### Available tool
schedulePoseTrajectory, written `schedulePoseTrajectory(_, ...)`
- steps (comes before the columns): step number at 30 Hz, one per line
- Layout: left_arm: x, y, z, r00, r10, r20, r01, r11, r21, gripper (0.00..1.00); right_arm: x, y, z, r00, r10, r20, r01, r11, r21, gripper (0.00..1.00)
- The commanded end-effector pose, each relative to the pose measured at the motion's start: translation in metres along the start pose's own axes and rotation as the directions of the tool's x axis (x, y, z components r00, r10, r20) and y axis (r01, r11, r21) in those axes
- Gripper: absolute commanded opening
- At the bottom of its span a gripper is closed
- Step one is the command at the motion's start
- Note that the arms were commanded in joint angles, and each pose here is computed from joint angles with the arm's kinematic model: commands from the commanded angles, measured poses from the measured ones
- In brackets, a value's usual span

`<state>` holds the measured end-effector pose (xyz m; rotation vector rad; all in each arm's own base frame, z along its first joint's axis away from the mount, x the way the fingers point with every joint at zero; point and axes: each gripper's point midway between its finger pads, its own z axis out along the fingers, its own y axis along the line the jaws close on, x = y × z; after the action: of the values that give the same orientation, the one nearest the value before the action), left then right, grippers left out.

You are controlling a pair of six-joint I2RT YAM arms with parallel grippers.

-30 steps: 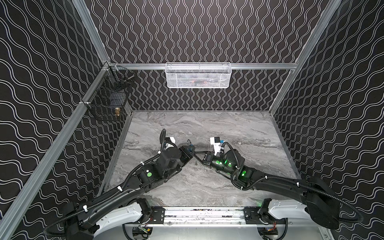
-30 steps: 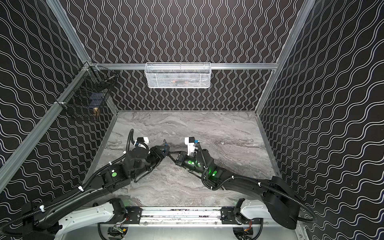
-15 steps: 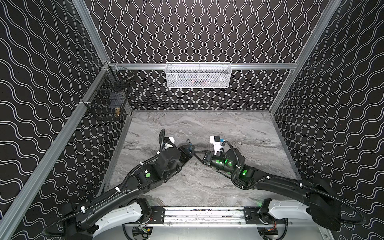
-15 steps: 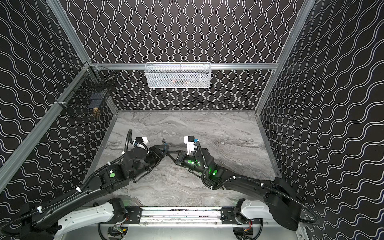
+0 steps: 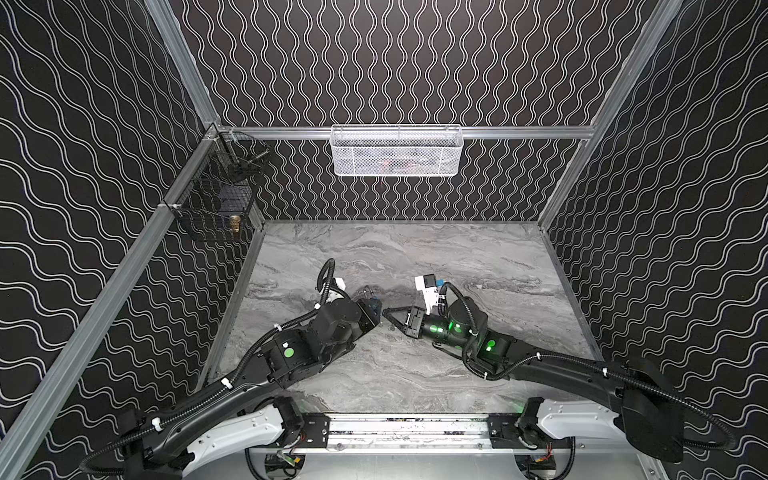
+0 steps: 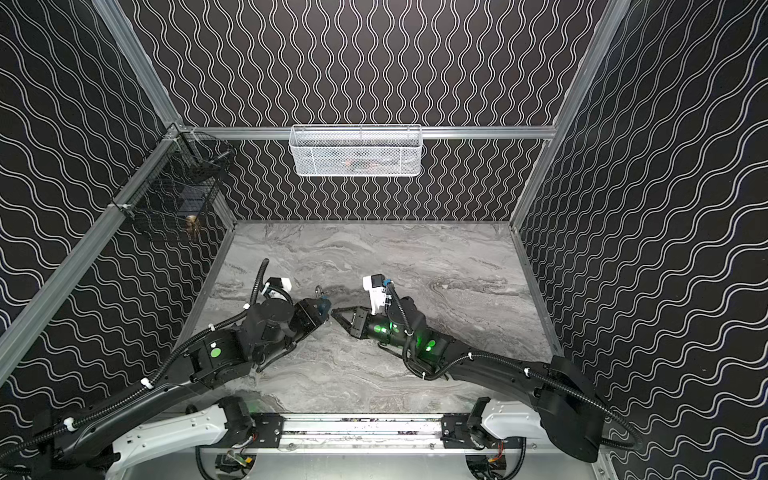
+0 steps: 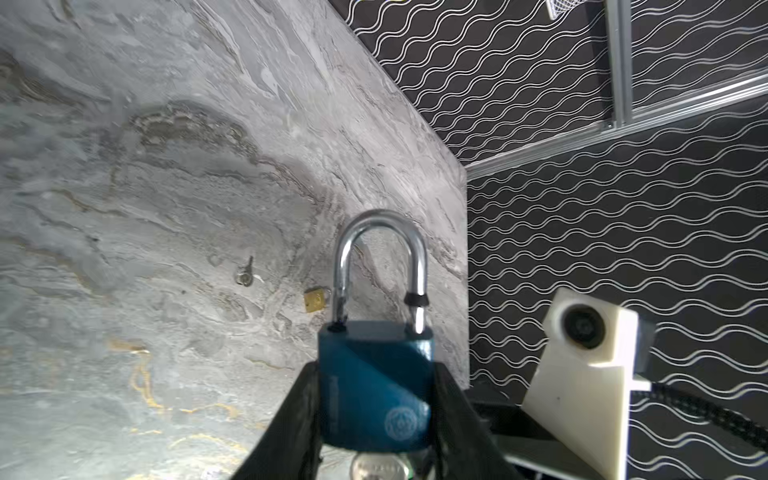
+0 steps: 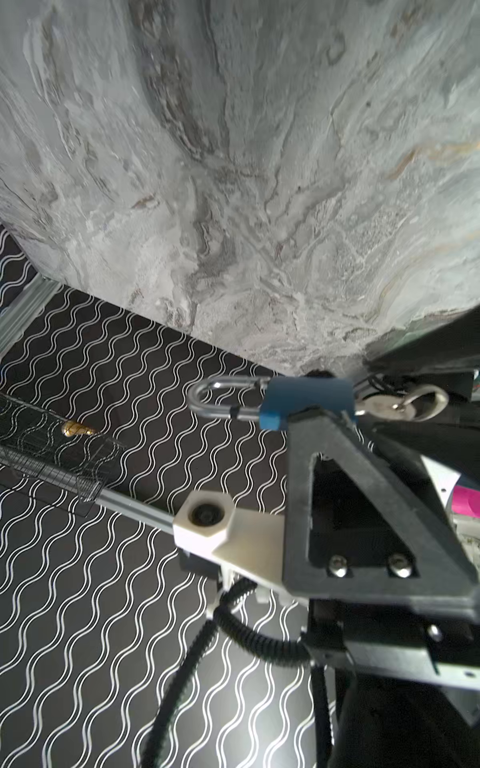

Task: Unlock with the key
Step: 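Open the right gripper off the key and draw it back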

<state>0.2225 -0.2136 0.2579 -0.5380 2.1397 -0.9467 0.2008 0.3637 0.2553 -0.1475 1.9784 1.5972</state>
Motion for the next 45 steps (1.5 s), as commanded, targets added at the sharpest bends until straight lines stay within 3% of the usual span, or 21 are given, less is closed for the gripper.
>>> schedulePoseTrajectory(1,-0.015,-0.003,-0.006,0.995,0.076,0.066,-0.075,0.997,-0.01,0.0,-0.002,0.002,-0.002,0.999,-0.047,0.002,0.047,0.999,0.006,0.27)
schedulePoseTrajectory(4,-0.021,0.0,-0.01,0.977,0.192,0.091,-0.19,0.981,-0.032,0.0,-0.001,0.002,-0.008,0.996,-0.093,-0.007,0.094,0.995,0.026,0.35)
schedulePoseTrajectory(7,-0.029,0.008,-0.016,0.929,0.349,0.12,-0.341,0.936,-0.083,0.0,-0.002,-0.002,-0.013,0.99,-0.139,-0.036,0.141,0.987,0.081,0.46)
schedulePoseTrajectory(11,-0.029,0.01,-0.014,0.81,0.567,0.151,-0.562,0.824,-0.08,0.0,-0.002,-0.004,-0.019,0.976,-0.194,-0.101,0.205,0.973,0.107,0.58)
schedulePoseTrajectory(14,-0.022,0.012,-0.008,0.718,0.67,0.188,-0.675,0.736,-0.049,0.0,-0.003,-0.009,-0.023,0.961,-0.225,-0.16,0.247,0.959,0.136,0.63)
schedulePoseTrajectory(20,-0.01,0.005,-0.007,0.549,0.785,0.288,-0.822,0.569,0.014,0.0,-0.007,-0.01,-0.03,0.925,-0.292,-0.243,0.336,0.927,0.164,0.7)
schedulePoseTrajectory(25,0.001,0.006,-0.006,0.445,0.825,0.349,-0.886,0.462,0.039,0.0,-0.015,0.002,-0.022,0.903,-0.321,-0.285,0.376,0.912,0.162,0.73)
schedulePoseTrajectory(29,0.003,0.011,-0.005,0.422,0.831,0.362,-0.896,0.442,0.03,0.0,-0.023,0.003,-0.008,0.886,-0.327,-0.328,0.402,0.895,0.194,0.75)
schedulePoseTrajectory(32,0.003,0.016,-0.007,0.426,0.824,0.374,-0.893,0.449,0.026,0.0,-0.034,-0.002,0.0,0.882,-0.333,-0.335,0.424,0.87,0.251,0.77)
schedulePoseTrajectory(45,0.003,0.028,-0.009,0.429,0.825,0.368,-0.89,0.456,0.016,0.0,-0.049,-0.001,0.034,0.838,-0.355,-0.414,0.494,0.815,0.303,0.8)
